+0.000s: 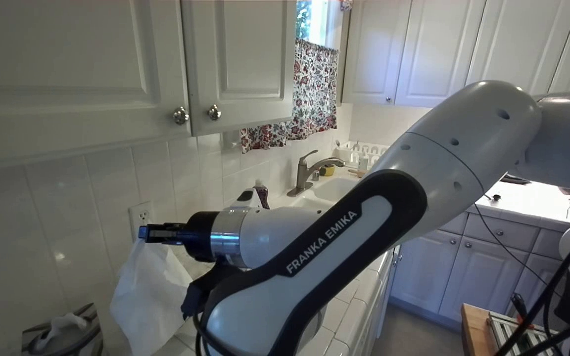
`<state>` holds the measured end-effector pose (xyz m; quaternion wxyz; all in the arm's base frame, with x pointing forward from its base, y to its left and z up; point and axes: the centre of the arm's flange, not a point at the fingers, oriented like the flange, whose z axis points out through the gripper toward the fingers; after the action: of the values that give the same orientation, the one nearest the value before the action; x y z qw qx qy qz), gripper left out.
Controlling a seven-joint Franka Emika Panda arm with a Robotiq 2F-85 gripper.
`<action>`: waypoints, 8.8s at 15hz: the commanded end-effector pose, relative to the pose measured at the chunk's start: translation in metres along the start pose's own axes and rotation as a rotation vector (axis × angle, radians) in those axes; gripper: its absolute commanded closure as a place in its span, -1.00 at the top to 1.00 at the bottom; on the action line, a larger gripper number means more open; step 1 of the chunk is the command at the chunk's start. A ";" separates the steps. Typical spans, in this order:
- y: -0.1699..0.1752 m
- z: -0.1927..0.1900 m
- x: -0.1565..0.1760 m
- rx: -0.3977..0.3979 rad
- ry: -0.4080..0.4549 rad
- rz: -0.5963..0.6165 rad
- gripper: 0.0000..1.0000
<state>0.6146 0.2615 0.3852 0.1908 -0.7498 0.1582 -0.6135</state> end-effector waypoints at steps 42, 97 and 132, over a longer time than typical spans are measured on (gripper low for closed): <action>0.285 -0.118 0.033 -0.670 -0.059 0.343 -1.00; 0.435 -0.027 0.026 -0.569 -0.801 0.256 -1.00; 0.398 -0.025 0.036 -0.667 -0.284 0.302 1.00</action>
<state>0.6043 -0.1069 0.2263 0.0523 -0.8454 0.4272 -0.3162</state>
